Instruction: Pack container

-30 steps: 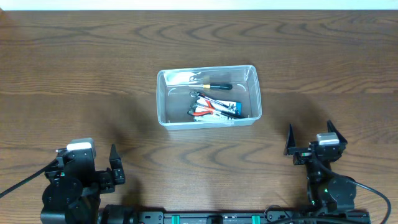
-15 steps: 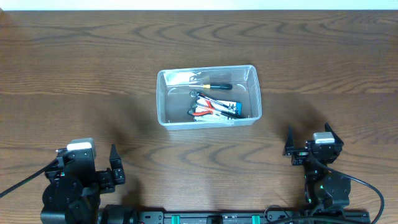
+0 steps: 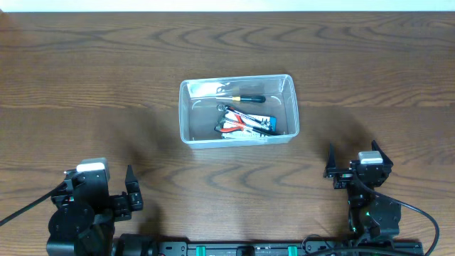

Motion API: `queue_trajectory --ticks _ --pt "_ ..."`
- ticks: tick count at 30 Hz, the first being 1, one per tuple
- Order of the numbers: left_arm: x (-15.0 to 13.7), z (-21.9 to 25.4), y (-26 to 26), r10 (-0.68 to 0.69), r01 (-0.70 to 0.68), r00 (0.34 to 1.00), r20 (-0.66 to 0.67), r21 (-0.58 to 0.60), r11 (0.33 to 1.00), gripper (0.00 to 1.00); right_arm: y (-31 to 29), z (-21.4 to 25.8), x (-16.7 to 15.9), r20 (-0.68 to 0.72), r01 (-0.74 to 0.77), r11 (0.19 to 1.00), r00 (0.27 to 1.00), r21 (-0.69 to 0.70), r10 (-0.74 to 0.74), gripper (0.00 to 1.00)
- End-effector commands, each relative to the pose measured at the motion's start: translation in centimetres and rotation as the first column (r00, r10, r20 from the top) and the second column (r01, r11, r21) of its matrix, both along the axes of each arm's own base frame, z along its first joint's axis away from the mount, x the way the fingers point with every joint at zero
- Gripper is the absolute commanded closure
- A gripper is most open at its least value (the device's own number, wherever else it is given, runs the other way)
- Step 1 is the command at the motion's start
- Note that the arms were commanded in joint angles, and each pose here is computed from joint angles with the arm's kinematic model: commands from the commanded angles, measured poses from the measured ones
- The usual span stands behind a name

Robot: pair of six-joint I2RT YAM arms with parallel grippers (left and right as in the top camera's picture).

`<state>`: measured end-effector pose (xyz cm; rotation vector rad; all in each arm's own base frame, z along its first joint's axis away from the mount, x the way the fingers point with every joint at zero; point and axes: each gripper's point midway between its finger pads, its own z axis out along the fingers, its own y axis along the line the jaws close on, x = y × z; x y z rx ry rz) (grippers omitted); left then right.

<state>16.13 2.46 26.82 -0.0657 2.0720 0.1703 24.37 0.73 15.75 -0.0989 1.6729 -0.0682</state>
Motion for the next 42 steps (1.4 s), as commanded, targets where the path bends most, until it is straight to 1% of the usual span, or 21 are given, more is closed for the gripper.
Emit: queue_trajectory --ticks 1,16,18,21,24,26,31,35,42 --pt "-0.1 0.0 0.1 0.007 -0.007 1.000 0.004 0.005 1.000 0.02 -0.4 0.0 0.0 0.005 0.020 1.000 1.000 -0.004 -0.020 0.01" --pt "-0.1 0.0 0.1 0.007 -0.007 1.000 0.004 0.005 1.000 0.02 -0.4 0.0 0.0 0.005 0.020 1.000 1.000 -0.004 -0.020 0.01" --pt "-0.2 0.1 0.5 0.015 -0.015 1.000 0.006 0.036 0.999 0.02 -0.4 0.0 0.0 0.005 0.020 1.000 1.000 -0.004 -0.020 0.01" --pt "-0.7 0.2 0.6 0.019 -0.020 0.999 0.032 0.032 0.999 0.02 -0.4 0.0 0.0 0.005 0.020 1.000 1.000 -0.004 -0.020 0.01" --pt "-0.7 0.4 0.6 0.020 -0.023 0.995 0.097 0.025 0.999 0.02 -0.4 0.0 0.0 0.005 0.020 1.000 1.000 -0.004 -0.020 0.01" --pt "-0.2 0.5 0.6 0.026 -0.027 0.985 0.169 0.007 1.000 0.02 -0.4 0.0 0.0 0.005 0.020 1.000 1.000 -0.004 -0.020 0.01" --pt "2.0 -0.9 0.0 0.016 -0.006 0.950 0.312 -0.035 0.999 0.02 -0.4 0.0 0.0 0.005 0.020 1.000 1.000 -0.004 -0.020 0.01" --pt "3.9 -2.5 -0.2 0.039 -0.006 0.912 0.408 -0.082 0.997 0.02 -0.4 0.0 0.0 0.005 0.020 1.000 1.000 -0.004 -0.020 0.01" --pt "6.8 -4.6 -0.3 0.047 0.003 0.860 0.508 -0.097 0.995 0.02 -0.4 0.0 0.0 0.005 0.020 1.000 1.000 -0.004 -0.020 0.01"
